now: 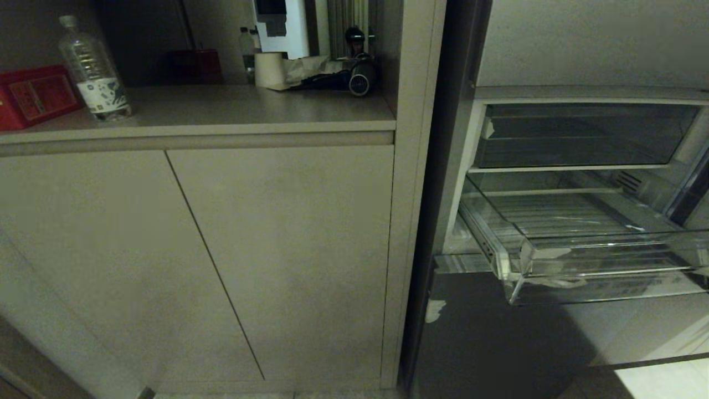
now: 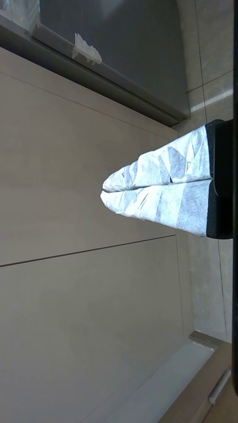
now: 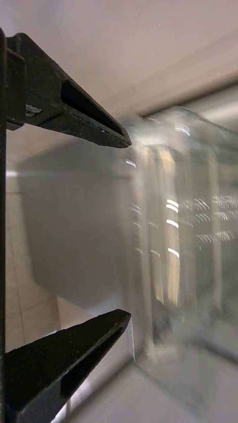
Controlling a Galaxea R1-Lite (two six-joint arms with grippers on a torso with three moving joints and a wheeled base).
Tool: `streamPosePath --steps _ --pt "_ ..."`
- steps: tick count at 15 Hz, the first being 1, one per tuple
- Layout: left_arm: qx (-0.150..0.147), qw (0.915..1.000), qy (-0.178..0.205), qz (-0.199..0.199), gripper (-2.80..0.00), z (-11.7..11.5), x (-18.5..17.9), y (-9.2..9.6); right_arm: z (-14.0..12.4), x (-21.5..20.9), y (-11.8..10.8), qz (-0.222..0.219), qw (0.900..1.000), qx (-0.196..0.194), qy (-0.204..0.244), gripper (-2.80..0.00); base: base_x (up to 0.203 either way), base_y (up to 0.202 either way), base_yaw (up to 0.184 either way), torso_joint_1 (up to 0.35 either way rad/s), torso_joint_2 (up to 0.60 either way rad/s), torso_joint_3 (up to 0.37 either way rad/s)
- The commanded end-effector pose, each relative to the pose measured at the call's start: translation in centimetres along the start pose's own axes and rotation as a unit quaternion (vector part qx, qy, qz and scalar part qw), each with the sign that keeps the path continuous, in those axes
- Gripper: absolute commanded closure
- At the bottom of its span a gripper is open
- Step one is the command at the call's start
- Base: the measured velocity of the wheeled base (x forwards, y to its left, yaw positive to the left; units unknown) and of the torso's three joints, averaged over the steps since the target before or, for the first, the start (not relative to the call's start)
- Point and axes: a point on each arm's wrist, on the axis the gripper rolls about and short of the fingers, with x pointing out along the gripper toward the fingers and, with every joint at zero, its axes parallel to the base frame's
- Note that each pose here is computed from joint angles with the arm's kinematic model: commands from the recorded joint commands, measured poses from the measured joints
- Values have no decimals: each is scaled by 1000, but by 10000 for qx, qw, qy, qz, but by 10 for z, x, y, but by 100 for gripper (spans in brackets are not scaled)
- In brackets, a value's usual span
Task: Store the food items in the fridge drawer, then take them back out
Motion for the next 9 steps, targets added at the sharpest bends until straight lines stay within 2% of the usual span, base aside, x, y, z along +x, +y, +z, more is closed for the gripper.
streamPosePath --steps 1,4,5,8,9 --pt "-1 10000 5 2 0 0 0 0 -31 -17 -2 522 9986 10 -110 -280 0 0 0 0 0 0" --pt "-7 10000 5 2 0 0 0 0 -84 -16 -3 786 9953 -116 553 -280 0 0 0 0 0 0" --pt "-8 10000 5 2 0 0 0 0 -94 -15 -2 844 9945 -125 607 -280 0 0 0 0 0 0" --pt "-8 10000 8 -1 0 0 0 0 -99 -17 -1 775 9950 -128 611 -280 0 0 0 0 0 0" --pt "-8 10000 5 2 0 0 0 0 -100 -20 -2 757 9960 -149 447 -280 0 0 0 0 0 0"
